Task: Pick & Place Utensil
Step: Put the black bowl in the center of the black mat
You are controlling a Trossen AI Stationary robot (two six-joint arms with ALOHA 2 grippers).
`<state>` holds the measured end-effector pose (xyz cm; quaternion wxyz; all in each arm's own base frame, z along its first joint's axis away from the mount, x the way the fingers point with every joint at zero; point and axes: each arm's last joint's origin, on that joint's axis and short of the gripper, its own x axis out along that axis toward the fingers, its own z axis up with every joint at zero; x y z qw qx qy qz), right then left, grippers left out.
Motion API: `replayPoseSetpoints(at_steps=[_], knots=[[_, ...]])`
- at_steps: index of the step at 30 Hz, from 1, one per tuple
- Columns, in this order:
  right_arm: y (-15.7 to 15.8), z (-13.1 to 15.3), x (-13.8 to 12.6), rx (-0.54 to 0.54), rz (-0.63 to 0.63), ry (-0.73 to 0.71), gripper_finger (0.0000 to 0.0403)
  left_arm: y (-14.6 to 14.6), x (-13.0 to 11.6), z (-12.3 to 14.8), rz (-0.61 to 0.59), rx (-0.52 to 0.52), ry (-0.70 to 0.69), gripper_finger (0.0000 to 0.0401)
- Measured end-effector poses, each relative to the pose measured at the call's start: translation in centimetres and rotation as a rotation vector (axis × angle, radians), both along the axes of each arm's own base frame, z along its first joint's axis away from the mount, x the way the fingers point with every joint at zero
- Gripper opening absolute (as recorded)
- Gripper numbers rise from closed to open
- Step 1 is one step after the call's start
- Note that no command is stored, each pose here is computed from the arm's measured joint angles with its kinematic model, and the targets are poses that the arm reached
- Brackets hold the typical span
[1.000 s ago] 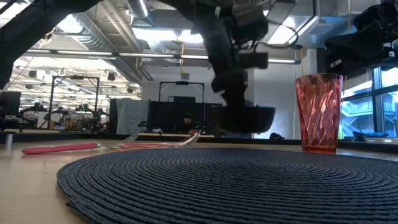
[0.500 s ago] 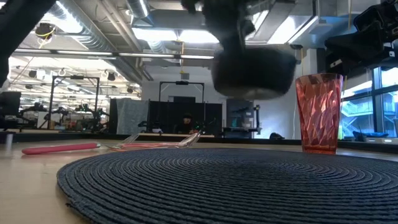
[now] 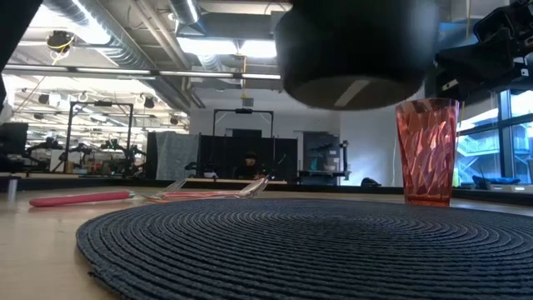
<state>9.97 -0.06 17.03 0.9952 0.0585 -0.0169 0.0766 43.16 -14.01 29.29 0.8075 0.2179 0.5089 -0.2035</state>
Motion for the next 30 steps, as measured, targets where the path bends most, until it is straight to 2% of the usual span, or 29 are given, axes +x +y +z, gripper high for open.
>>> replayPoseSetpoints(at_steps=[4, 6, 12, 15, 23, 30], knots=[[0.0, 0.0, 0.0, 0.0, 0.0, 0.0, 0.0023, -1.9, -0.3, -0.6, -0.04, 0.001, 0.0, 0.0003], [0.0, 0.0, 0.0, 0.0, 0.0, 0.0, 0.0023, -2.4, -0.4, -1.8, -0.054, 0.01, 0.024, 0.0003], [0.0, 0.0, 0.0, 0.0, 0.0, 0.0, 0.0023, -1.7, 0.4, -6.5, -0.107, -0.075, 0.043, 0.0003], [0.0, 0.0, 0.0, 0.0, 0.0, 0.0, 0.0023, -0.9, 0.4, -8.2, -0.095, -0.062, 0.063, 0.0003], [0.0, 0.0, 0.0, -0.003, 0.0, 0.0, 0.0023, -0.3, 0.3, -10.3, -0.055, -0.066, 0.064, 0.0003], [0.0, 0.0, 0.0, -0.003, 0.0, 0.0, 0.0023, -1.7, 0.0, -10.1, -0.051, -0.078, 0.053, 0.0003]])
